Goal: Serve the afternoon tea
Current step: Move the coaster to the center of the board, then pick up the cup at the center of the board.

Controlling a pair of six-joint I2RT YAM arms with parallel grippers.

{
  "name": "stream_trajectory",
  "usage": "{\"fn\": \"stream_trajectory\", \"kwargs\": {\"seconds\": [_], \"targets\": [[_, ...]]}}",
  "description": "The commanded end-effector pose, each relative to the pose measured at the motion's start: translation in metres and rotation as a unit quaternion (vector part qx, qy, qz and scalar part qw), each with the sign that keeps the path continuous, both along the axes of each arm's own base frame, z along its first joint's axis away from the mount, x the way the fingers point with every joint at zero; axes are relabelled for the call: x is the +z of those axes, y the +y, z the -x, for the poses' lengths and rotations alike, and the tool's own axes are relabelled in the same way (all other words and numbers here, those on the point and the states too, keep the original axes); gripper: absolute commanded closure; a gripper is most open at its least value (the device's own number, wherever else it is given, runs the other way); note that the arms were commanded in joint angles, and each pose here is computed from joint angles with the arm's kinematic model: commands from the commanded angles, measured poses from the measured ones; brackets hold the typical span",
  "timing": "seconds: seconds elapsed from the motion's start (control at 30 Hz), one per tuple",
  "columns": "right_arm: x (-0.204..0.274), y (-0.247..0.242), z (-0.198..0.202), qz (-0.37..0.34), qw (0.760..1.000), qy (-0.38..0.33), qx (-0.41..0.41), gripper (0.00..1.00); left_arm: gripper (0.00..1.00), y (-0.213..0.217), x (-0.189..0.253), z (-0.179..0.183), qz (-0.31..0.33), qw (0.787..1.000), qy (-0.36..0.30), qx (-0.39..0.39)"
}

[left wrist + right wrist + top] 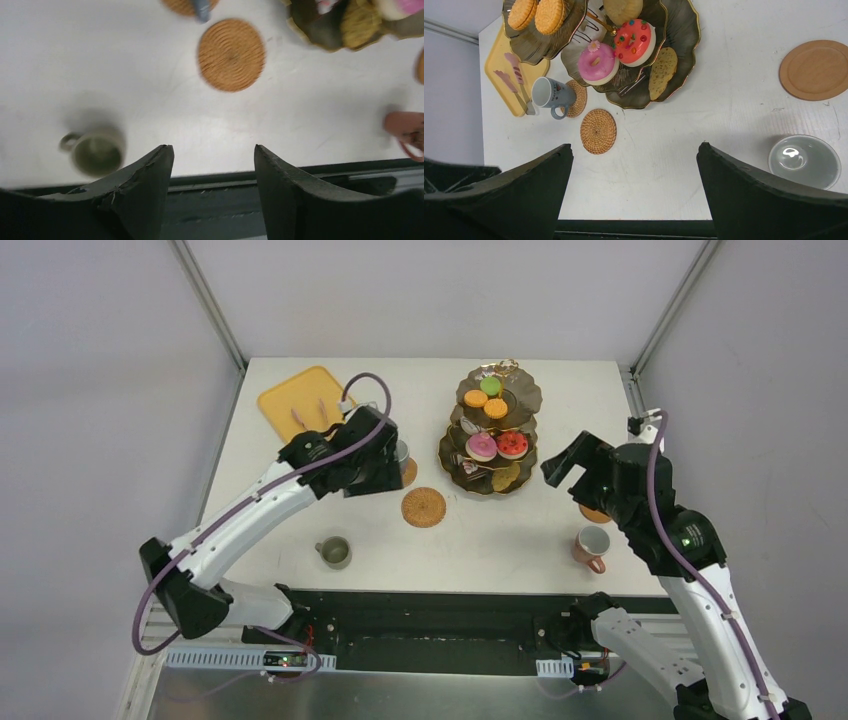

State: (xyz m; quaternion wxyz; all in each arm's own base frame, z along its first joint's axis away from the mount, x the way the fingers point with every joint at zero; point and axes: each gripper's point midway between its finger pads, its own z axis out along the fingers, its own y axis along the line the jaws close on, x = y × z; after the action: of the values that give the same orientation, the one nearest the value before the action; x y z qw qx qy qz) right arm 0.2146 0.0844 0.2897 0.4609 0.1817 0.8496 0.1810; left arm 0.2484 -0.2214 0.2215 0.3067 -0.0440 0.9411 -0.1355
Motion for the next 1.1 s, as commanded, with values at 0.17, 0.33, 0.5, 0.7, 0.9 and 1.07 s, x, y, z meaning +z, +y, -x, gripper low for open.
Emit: {"fn": "stream_trajectory", "kwargs": {"seconds": [0.17,0.33,0.5,0.7,0.9,1.07], "targets": [[0.001,0.015,-0.006,-0.034,0.999,-0.017,0.018,0.01,0.47,0.102,-0.065,0.090,-0.115,0.968,0.159,0.157],[0.004,0.016,-0.005,-0.031,0.999,-0.016,0.026,0.01,0.50,0.106,-0.096,0.073,-0.104,0.965,0.144,0.194],[0.012,0.013,-0.002,-0.028,0.999,-0.024,0.024,0.01,0.55,0.115,-0.119,0.063,-0.115,0.961,0.150,0.204],[0.015,0.009,0.004,-0.031,0.999,-0.028,0.019,0.01,0.64,0.114,-0.148,0.061,-0.115,0.965,0.145,0.187],[0.016,0.002,0.010,-0.026,0.999,-0.028,0.012,0.01,0.79,0.120,-0.165,0.063,-0.143,0.961,0.152,0.180],[0.015,0.001,0.013,-0.027,0.999,-0.025,0.011,0.01,1.00,0.115,-0.151,0.054,-0.152,0.967,0.133,0.155]]}}
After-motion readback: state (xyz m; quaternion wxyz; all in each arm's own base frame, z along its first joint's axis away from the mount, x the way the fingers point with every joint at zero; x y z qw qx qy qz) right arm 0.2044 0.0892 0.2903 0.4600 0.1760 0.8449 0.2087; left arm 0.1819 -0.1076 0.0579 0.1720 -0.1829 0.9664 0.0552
